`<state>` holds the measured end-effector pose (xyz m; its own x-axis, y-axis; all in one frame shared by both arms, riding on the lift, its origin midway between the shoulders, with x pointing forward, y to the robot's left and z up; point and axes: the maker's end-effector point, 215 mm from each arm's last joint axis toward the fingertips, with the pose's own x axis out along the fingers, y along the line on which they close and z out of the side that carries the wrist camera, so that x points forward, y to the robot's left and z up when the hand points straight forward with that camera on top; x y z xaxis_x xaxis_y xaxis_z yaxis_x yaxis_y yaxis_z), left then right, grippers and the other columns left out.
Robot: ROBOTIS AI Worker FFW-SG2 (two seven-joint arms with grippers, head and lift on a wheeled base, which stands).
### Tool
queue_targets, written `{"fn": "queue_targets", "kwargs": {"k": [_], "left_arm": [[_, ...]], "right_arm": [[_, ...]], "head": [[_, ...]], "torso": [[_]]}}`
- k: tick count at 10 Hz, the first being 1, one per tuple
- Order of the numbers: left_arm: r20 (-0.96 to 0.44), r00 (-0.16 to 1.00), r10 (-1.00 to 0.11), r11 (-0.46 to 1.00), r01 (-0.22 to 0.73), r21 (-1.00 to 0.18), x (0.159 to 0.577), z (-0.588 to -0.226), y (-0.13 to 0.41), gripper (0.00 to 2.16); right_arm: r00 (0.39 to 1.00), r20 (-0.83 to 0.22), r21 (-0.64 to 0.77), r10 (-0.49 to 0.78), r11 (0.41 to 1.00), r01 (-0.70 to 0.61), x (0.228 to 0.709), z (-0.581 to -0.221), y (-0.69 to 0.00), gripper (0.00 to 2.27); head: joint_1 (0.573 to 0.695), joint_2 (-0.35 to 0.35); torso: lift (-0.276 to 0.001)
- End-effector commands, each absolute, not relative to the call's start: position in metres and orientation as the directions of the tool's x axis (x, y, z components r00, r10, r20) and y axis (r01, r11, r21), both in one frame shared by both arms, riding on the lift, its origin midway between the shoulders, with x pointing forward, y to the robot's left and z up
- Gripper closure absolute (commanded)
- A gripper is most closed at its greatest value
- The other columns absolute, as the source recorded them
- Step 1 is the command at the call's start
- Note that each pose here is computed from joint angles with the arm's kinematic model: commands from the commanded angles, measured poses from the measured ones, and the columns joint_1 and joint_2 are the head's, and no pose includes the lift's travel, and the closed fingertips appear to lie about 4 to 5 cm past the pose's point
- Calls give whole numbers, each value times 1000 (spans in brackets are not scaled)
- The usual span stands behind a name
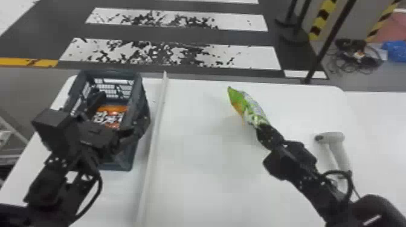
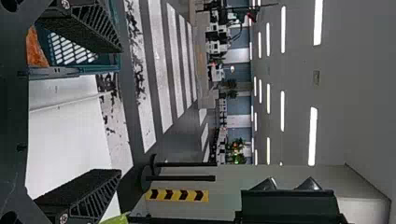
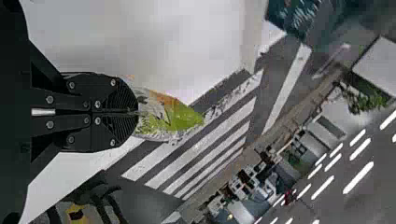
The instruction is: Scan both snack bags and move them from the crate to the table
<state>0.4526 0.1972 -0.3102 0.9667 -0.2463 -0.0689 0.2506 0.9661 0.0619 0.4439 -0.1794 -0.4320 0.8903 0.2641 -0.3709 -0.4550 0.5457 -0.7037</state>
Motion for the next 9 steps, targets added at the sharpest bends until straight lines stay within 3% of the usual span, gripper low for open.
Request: {"fn": "queue_targets", "kwargs": {"k": [1,2,3,4,5,6,9], "left_arm": [[-72,966,-246,966,251,59,452,-312,197,76],[-71,967,-246,966,250,61,453,-312,198,76],[-74,967,-245,966,249,61,453,-313,199,76],[-74,966,-247,966,252,63,453,-313,199,76],[-77,966,-246,966,251,62,452,-315,199,76],[-77,966,-247,966,252,61,452,-315,199,76],[-81,965,-249,965,254,61,451,-316,198,76]], "right_arm": [[850,-463,-794,253,308,-524,410,-484,-158,2246],[818,-506,-775,273,272,-570,395,-500,-147,2202],[801,-521,-744,294,304,-595,385,-503,-139,1578],[786,-518,-676,337,402,-618,380,-490,-132,738],[779,-506,-612,370,482,-627,384,-471,-129,127],[779,-488,-541,393,565,-623,390,-452,-133,39],[719,-466,-243,516,707,-665,395,-423,-139,36]], "head": [[695,9],[695,38],[695,55],[695,71],[695,79],[695,90],[695,86]], "torso": [[-88],[-88],[-88],[-88],[-88],[-88],[-88]]}}
